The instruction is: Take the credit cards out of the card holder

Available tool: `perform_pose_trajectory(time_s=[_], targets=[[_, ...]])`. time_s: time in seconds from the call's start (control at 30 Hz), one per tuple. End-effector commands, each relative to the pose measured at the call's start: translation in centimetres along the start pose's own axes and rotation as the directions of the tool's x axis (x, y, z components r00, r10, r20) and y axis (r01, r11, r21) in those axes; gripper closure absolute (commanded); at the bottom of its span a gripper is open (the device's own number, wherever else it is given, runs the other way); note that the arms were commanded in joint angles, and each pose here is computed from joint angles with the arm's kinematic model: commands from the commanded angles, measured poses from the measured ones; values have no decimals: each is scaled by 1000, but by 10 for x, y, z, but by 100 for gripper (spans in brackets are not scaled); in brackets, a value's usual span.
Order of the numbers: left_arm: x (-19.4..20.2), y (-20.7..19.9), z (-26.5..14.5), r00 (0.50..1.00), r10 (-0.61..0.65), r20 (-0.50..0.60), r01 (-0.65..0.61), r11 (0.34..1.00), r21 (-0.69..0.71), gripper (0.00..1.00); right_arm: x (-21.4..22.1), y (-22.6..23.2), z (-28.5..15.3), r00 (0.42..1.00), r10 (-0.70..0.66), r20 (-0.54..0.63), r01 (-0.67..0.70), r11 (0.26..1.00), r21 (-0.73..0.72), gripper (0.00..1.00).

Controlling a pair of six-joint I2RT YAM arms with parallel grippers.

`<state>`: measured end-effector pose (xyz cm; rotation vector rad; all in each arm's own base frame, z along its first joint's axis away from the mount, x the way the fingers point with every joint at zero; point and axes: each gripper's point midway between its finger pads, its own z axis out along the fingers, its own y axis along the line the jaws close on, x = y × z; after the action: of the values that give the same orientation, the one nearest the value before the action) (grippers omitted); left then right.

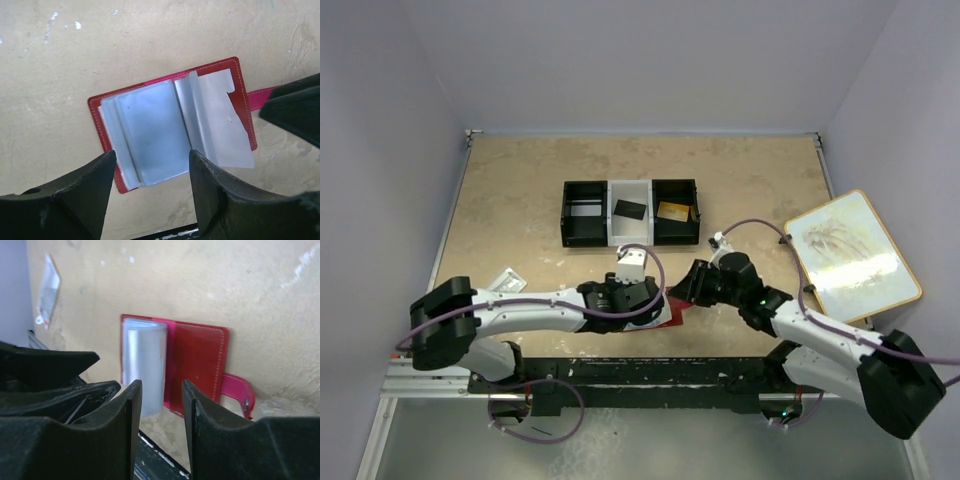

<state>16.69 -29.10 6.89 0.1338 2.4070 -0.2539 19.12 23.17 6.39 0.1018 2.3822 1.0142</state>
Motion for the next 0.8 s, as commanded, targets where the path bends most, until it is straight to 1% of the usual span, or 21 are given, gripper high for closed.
perform_pose_trajectory(time_s=[0.0,0.07,0.17,0.3,0.4,0.5,0.57,0.63,0.7,0.77], targets=[[-27,13,-18,982,-136,133,134,991,26,38,-22,28,-20,995,-70,70,73,996,-42,57],[-32,40,-18,973,-165,159,171,985,-27,37,-23,40,-24,992,-88,86,92,994,-52,55],[-35,75,-13,961,-228,155,240,969,-58,36,-18,57,-20,986,-142,82,144,989,-16,52],[-42,102,-14,927,-331,174,341,940,-29,35,-4,80,-1,978,-208,31,207,978,27,52],[-45,124,-18,906,-369,209,390,918,-70,35,10,82,17,964,-264,-34,266,957,117,49],[-39,147,-21,892,-388,234,425,895,-136,34,28,76,36,941,-318,-116,337,915,221,46],[-36,157,-23,879,-407,249,451,879,-153,33,36,65,46,934,-321,-157,355,885,302,45],[-35,161,-26,869,-422,258,467,872,-147,33,42,54,53,926,-325,-191,374,852,365,41],[-35,161,-29,862,-436,259,479,868,-130,33,47,45,55,921,-323,-216,385,835,394,39],[-34,160,-30,859,-445,255,484,867,-116,33,44,56,60,922,-325,-208,383,842,380,38]])
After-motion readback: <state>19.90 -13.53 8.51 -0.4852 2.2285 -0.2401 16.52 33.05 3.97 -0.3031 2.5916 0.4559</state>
